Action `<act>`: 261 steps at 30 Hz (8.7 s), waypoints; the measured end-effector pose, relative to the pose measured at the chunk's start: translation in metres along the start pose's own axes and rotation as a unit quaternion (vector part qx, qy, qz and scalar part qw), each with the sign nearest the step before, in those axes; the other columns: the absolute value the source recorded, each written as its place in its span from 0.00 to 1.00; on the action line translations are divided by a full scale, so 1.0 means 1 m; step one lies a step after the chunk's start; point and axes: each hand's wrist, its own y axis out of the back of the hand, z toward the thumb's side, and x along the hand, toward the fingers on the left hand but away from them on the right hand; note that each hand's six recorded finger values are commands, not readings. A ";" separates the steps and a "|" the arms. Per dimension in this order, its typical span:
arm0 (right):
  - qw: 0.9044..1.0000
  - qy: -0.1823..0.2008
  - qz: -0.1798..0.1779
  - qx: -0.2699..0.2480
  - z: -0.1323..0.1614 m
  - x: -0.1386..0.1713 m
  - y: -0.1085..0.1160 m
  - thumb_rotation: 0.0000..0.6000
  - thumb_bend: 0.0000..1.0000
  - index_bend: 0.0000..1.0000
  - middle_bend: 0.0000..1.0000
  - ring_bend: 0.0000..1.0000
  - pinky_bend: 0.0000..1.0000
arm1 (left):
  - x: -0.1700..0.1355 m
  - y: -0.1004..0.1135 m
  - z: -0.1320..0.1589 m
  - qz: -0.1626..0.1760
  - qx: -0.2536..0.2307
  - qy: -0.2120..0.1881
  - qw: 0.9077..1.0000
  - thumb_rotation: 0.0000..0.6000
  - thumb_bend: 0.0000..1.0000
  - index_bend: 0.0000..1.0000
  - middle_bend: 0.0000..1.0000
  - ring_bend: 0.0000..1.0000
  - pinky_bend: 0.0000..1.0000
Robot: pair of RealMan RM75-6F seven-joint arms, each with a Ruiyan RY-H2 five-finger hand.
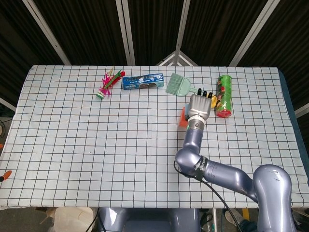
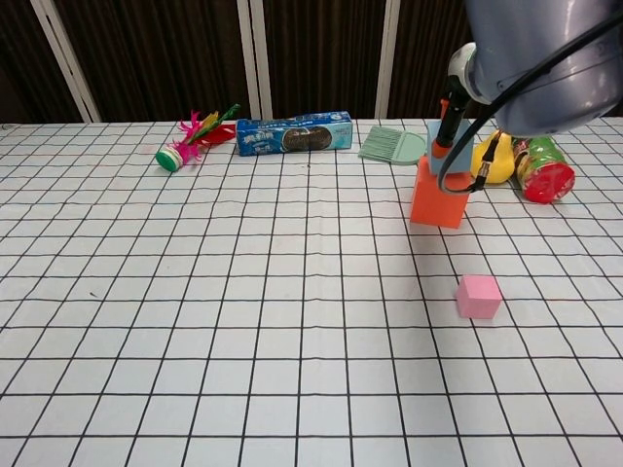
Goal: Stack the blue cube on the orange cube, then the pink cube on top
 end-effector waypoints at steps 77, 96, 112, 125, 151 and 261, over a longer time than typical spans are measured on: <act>0.995 0.079 0.053 0.007 -0.087 0.094 0.028 1.00 0.42 0.00 0.08 0.05 0.00 | -0.002 -0.004 0.007 -0.007 0.007 -0.010 1.000 1.00 0.21 0.22 0.01 0.00 0.02; 0.981 0.180 0.025 -0.072 -0.198 0.137 -0.069 1.00 0.42 0.31 0.08 0.05 0.00 | 0.002 -0.010 0.011 -0.009 0.020 -0.003 1.000 1.00 0.21 0.22 0.01 0.00 0.02; 0.977 0.185 0.086 -0.066 -0.155 0.139 -0.120 1.00 0.42 0.31 0.07 0.05 0.00 | 0.010 -0.013 0.009 -0.024 0.012 -0.006 1.000 1.00 0.21 0.22 0.01 0.00 0.02; 0.978 0.175 0.087 -0.078 -0.136 0.127 -0.124 1.00 0.42 0.31 0.07 0.05 0.00 | 0.011 -0.014 0.006 -0.029 0.008 -0.004 1.000 1.00 0.21 0.22 0.01 0.00 0.02; 0.974 0.183 0.097 -0.095 -0.116 0.118 -0.135 1.00 0.42 0.31 0.08 0.05 0.00 | 0.011 -0.014 0.007 -0.031 0.009 -0.005 0.999 1.00 0.21 0.22 0.01 0.00 0.02; 0.985 0.135 0.076 -0.074 0.007 0.009 0.044 1.00 0.42 0.46 0.07 0.05 0.00 | 0.012 -0.012 -0.004 -0.014 0.020 0.035 0.999 1.00 0.21 0.22 0.00 0.00 0.02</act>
